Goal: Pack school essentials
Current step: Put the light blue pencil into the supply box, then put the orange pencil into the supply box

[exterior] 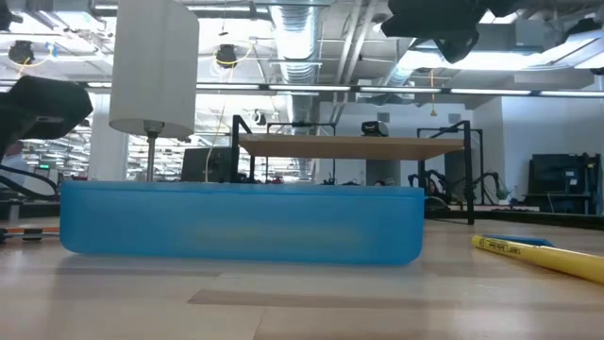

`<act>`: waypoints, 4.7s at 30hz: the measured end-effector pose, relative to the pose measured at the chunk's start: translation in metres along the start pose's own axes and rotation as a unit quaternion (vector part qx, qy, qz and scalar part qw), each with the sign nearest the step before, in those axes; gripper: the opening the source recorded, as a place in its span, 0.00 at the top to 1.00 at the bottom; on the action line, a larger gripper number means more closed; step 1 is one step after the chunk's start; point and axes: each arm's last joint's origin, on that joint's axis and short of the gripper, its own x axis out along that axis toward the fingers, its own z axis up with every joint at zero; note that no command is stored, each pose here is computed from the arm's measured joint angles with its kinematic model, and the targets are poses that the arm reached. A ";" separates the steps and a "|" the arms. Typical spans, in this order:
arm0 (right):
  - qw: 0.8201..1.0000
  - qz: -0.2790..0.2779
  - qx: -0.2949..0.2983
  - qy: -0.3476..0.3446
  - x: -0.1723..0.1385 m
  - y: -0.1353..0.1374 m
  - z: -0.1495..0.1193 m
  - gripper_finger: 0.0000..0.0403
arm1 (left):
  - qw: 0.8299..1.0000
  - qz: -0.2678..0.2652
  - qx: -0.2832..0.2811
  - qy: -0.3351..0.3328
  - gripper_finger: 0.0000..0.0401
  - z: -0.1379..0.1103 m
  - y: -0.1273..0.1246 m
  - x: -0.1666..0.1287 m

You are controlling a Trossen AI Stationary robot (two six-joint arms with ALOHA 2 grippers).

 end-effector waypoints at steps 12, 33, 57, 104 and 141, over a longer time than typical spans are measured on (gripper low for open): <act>1.000 0.000 0.000 0.000 0.000 0.000 0.000 0.68 | 0.998 -0.037 -0.034 0.027 0.80 0.000 0.007 0.002; 1.000 -0.001 -0.001 0.002 0.000 0.000 0.000 0.68 | 0.995 0.006 -0.104 -0.003 1.00 0.008 0.028 -0.042; 1.000 -0.005 -0.002 0.005 0.001 -0.002 -0.001 0.68 | 0.989 0.036 -0.122 -0.075 1.00 0.097 0.108 0.005; 1.000 -0.005 -0.003 0.013 0.000 -0.001 -0.003 0.68 | 0.963 0.021 -0.150 -0.223 0.81 0.021 0.072 -0.041; 1.000 -0.021 0.000 0.009 0.004 -0.010 0.001 0.68 | 0.906 0.009 -0.422 -0.022 0.81 -0.064 0.060 -0.024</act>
